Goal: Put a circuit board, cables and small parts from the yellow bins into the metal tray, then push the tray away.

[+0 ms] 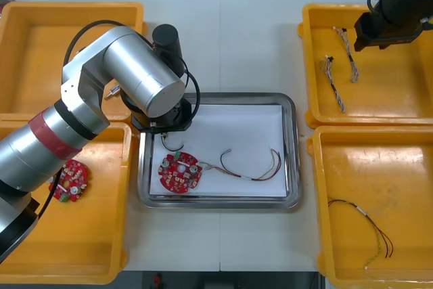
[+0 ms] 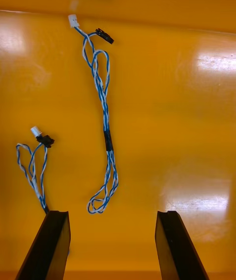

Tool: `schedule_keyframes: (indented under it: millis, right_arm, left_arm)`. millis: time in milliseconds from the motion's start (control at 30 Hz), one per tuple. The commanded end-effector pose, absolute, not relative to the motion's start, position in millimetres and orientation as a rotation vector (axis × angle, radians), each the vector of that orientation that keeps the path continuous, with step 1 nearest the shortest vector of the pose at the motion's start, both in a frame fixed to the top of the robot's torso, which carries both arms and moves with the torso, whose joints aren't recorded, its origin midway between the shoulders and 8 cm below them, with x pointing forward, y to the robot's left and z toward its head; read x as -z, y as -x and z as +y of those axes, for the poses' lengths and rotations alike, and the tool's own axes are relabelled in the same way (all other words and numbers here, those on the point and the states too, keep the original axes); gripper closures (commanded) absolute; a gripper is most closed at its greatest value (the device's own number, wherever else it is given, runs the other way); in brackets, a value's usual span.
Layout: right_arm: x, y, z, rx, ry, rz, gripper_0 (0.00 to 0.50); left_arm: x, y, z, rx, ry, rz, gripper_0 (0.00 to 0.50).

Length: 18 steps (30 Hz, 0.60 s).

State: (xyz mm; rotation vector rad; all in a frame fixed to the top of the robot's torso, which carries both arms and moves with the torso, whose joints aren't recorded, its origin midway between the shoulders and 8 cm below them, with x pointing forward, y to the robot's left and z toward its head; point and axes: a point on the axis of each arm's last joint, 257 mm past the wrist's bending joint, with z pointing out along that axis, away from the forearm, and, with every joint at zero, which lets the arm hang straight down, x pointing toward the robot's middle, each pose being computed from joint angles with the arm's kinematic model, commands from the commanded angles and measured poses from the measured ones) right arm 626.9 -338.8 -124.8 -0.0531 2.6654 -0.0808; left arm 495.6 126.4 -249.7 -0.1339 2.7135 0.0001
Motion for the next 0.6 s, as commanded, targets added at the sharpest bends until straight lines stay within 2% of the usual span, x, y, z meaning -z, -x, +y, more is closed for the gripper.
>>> schedule_keyframes:
  millis: [33,333,433,600]
  right_arm:
    - [101,-647,-323,0.036,0.041,2.591,0.0]
    - [123,-659,-323,-0.066,-0.049,2.562,0.0]
    - [131,-661,-320,-0.085,-0.061,2.556,0.0]
    - [142,-668,-319,-0.092,-0.078,2.533,0.0]
  left_arm:
    - [219,-507,102,0.047,0.065,2.653,0.0]
    - [177,-498,113,0.077,0.086,2.639,0.0]
    - [160,-496,121,0.114,0.113,2.64,0.0]
    - [127,-496,152,0.118,0.075,2.629,0.0]
